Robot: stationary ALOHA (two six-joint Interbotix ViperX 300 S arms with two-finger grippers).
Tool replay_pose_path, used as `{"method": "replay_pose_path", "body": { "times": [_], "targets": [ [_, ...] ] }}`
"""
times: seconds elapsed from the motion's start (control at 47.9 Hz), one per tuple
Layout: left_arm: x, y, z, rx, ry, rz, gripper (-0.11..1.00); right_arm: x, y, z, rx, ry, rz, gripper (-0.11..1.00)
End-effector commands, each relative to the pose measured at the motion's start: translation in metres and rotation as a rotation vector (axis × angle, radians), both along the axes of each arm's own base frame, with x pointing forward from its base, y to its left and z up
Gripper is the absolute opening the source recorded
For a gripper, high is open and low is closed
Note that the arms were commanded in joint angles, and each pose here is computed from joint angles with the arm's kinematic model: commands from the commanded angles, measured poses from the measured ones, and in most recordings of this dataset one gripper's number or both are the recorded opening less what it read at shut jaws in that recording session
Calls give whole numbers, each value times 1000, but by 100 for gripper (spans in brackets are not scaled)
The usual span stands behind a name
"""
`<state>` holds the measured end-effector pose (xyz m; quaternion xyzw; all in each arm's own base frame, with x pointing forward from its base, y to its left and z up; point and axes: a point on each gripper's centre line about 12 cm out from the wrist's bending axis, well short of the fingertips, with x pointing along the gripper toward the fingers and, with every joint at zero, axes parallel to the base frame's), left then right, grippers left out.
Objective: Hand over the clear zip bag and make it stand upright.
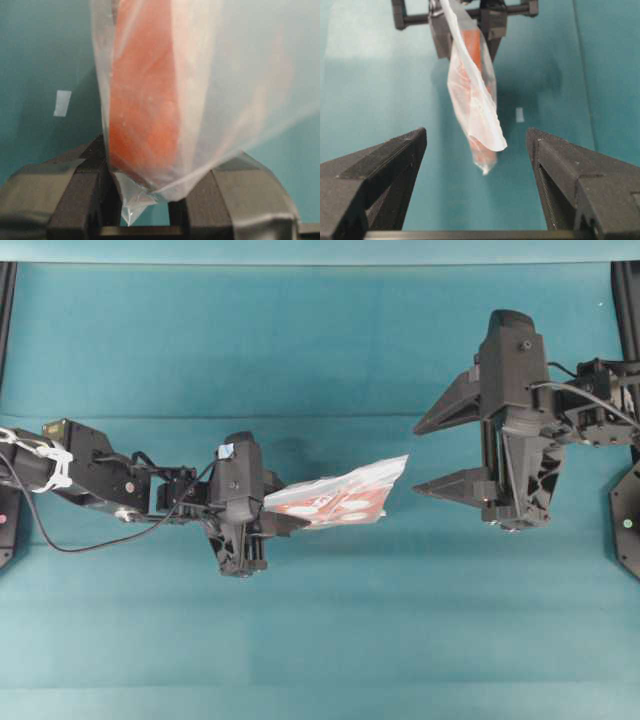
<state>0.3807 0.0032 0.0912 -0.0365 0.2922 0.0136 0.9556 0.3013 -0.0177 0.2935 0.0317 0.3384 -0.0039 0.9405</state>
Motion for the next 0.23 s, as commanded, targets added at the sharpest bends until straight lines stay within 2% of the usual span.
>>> {"method": "replay_pose_path", "body": {
  "times": [0.0, 0.209],
  "targets": [
    [1, -1, 4, 1, -9, -4, 23, -1, 1, 8, 6, -29, -5, 86],
    [1, -1, 3, 1, -8, -4, 23, -1, 1, 8, 6, -29, -5, 86]
  ]
}}
